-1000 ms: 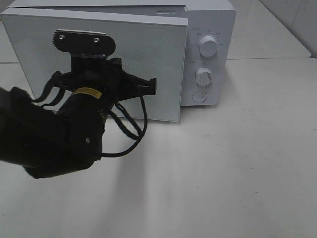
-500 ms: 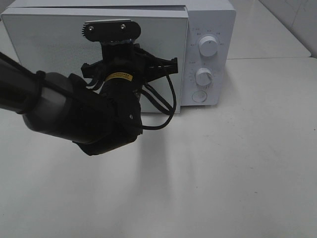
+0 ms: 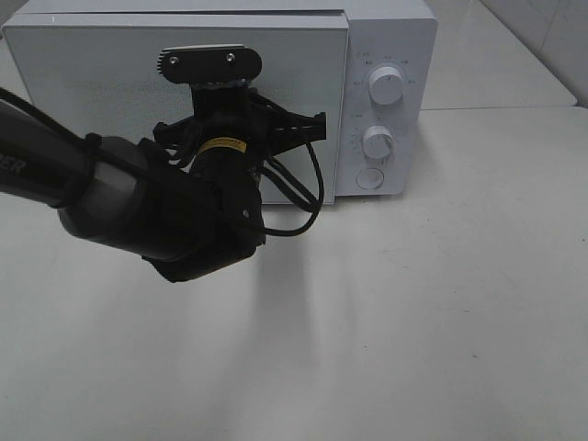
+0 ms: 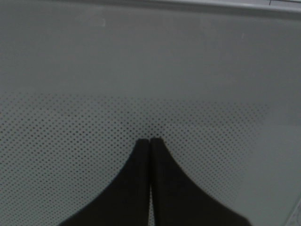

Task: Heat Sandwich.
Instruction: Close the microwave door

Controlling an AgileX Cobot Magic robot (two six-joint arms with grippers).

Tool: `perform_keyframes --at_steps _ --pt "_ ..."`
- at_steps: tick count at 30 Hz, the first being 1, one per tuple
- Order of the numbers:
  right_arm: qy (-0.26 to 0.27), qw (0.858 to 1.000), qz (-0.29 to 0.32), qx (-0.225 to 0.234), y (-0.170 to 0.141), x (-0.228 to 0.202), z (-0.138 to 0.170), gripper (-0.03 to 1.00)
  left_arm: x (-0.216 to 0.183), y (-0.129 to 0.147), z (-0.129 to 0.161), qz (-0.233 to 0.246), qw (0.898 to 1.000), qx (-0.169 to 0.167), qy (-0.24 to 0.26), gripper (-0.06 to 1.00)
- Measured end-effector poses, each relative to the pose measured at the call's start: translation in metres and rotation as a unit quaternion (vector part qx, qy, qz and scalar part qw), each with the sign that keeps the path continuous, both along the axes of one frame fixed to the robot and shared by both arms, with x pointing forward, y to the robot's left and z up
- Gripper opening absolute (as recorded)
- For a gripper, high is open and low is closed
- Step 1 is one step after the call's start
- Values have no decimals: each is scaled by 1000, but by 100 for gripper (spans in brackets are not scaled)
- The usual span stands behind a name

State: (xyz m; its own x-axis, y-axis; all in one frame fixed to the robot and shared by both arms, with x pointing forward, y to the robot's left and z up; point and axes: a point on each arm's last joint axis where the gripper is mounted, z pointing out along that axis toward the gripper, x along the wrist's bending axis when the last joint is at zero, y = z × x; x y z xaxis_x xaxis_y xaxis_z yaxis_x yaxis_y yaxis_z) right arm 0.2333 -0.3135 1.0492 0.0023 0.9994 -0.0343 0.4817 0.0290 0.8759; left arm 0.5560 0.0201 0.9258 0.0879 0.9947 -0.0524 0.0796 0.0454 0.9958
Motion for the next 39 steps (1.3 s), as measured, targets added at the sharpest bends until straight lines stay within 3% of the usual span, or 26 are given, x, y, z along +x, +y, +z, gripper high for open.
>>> perform_keyframes --at_steps 8,19,23,28,29,31,33,34,35,38,39 --pt "0 1000 1 1 0 0 0 51 17 5 8 20 999 -26 9 0" --pt "0 1000 1 2 0 0 0 51 17 3 9 20 999 -36 20 0" --pt "0 1000 1 2 0 0 0 51 14 -3 13 2 998 -44 34 0" --pt "0 1000 1 2 0 0 0 51 7 -21 24 -61 994 -53 70 0" --pt "0 1000 1 2 0 0 0 51 3 -27 30 -95 990 -52 91 0" --pt "0 1000 1 2 0 0 0 51 0 -30 33 -113 987 -50 99 0" --pt "0 1000 2 2 0 0 0 51 -6 -37 38 -158 980 -34 114 0" --pt "0 1000 2 2 0 0 0 51 -12 -43 45 -211 970 -2 118 0" --pt "0 1000 2 2 0 0 0 51 -12 -43 45 -211 970 -2 118 0" --pt "0 1000 2 2 0 0 0 51 -24 -50 51 -293 945 64 131 0" --pt "0 1000 2 2 0 0 0 51 -32 -52 57 -340 923 111 141 0"
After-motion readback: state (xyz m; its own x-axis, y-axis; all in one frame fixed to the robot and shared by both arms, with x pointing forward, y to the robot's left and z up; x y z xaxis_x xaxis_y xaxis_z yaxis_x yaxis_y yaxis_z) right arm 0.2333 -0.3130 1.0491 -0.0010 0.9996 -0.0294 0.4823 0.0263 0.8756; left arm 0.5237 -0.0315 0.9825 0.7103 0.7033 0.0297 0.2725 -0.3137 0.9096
